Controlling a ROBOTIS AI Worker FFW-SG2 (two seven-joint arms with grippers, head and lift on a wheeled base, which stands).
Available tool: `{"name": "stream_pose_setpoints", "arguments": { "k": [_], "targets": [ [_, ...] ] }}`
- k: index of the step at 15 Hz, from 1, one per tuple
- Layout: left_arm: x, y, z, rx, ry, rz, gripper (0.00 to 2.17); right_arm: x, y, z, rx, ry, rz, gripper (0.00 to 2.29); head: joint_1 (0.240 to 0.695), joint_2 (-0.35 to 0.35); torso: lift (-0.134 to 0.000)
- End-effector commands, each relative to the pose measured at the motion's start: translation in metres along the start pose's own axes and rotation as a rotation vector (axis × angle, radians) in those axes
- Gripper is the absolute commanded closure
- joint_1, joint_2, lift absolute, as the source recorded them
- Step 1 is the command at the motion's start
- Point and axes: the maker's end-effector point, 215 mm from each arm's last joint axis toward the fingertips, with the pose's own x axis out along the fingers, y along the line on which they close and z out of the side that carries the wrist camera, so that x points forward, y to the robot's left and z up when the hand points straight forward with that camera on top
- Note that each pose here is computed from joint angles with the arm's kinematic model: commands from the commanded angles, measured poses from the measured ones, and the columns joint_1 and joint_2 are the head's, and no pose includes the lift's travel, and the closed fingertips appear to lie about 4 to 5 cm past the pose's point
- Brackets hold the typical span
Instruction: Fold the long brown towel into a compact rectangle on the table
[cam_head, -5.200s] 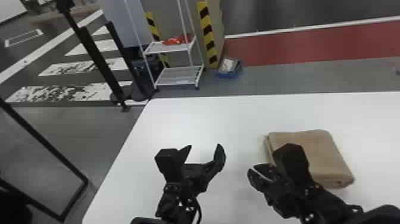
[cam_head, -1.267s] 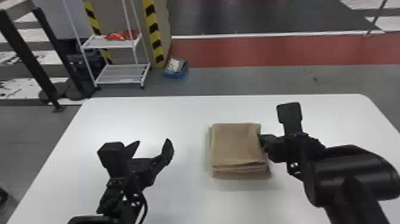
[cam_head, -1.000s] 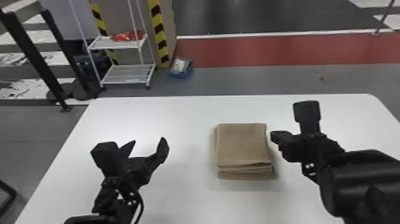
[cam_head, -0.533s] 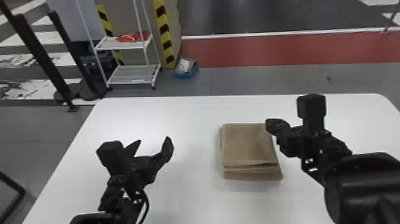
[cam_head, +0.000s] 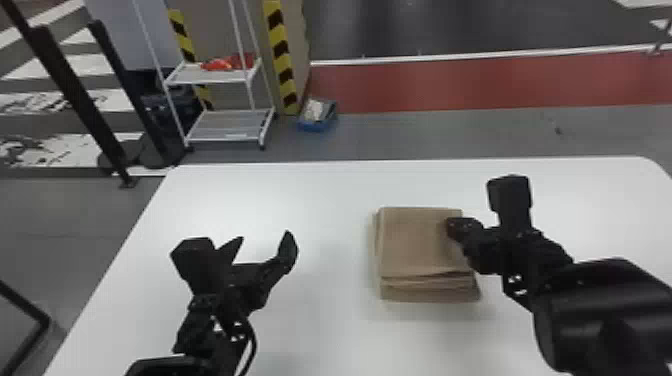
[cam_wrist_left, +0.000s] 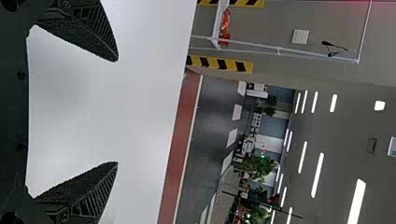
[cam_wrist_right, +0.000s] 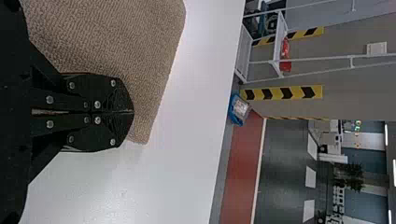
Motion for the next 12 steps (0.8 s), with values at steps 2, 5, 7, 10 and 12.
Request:
{"name": "stream_pose_setpoints", "arguments": {
  "k": [2,5,7,10,12],
  "targets": [
    [0.000,0.001,0.000,-0.004,0.000,0.003,0.09,-0.029,0.000,0.023,0.014,-0.088,-0.001,1.90,0.695,0.148,-0.115],
    [0.000,0.002,-0.001,-0.004,0.001,0.004,0.09,-0.056,0.029,0.002,0.004,-0.064,0.028,1.90,0.695,0.151,-0.115],
    [0.001,0.000,-0.003,-0.005,0.005,0.001,0.09,-0.056,0.031,-0.018,-0.014,-0.028,0.020,1.90,0.695,0.163,-0.115],
    [0.000,-0.001,-0.005,-0.005,0.008,-0.001,0.09,-0.047,0.020,-0.038,-0.018,0.017,0.003,1.90,0.695,0.167,-0.115],
    [-0.001,0.000,-0.005,-0.005,0.006,-0.003,0.09,-0.046,0.013,-0.044,-0.015,0.043,-0.011,1.90,0.695,0.161,-0.115]
  ]
}}
